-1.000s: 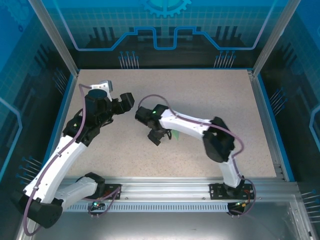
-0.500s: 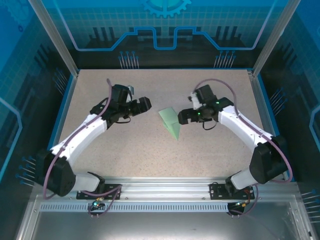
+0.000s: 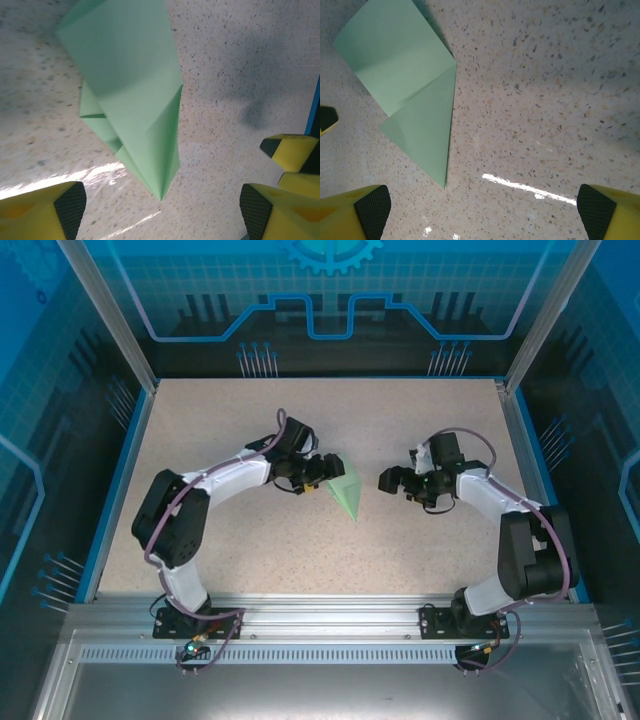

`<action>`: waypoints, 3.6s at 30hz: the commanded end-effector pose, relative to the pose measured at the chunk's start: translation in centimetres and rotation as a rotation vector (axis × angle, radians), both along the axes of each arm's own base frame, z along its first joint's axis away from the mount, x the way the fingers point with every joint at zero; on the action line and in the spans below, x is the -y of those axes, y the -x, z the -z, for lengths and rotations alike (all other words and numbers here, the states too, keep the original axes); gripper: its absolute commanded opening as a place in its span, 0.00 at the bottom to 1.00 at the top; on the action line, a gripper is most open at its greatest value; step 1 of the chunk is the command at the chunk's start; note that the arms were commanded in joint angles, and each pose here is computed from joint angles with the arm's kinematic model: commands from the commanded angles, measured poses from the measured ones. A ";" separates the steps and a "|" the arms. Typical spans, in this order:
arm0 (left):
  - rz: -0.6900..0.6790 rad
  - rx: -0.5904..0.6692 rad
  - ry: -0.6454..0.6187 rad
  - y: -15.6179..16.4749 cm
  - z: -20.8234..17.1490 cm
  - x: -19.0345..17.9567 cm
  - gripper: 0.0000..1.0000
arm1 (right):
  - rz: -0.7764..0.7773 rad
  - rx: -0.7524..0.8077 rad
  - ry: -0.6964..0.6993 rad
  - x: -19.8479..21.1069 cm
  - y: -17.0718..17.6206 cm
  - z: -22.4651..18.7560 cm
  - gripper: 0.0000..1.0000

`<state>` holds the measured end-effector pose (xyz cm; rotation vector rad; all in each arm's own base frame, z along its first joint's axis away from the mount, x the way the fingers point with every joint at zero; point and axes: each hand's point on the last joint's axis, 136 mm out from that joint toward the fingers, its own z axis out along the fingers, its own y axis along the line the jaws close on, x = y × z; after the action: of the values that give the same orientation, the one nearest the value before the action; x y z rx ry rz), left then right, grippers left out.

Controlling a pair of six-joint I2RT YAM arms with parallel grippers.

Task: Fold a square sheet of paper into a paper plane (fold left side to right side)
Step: Fold the wing for the fifth time at the center of the table.

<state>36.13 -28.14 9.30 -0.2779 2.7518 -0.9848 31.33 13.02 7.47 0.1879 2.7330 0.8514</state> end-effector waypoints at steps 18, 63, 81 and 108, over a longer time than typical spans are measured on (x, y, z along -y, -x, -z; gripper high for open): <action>0.049 0.008 0.007 -3.3 3.9 3.3 0.54 | -0.036 0.014 -0.130 -1.4 -0.4 0.0 0.97; 0.399 0.292 0.281 0.4 -4.3 3.3 0.40 | -0.353 0.270 -0.556 -6.4 -5.8 -4.4 0.04; 0.328 0.416 -0.153 5.7 -6.9 -1.5 0.67 | -0.060 0.040 -0.344 -5.8 -5.5 0.7 0.00; 0.536 0.344 -0.795 6.8 4.7 5.2 0.67 | 0.020 -0.079 -0.327 -6.0 -5.0 2.8 0.00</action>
<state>28.91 -34.65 4.75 0.6893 2.6649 -0.0782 36.79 18.56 5.18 0.3119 2.6065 1.3061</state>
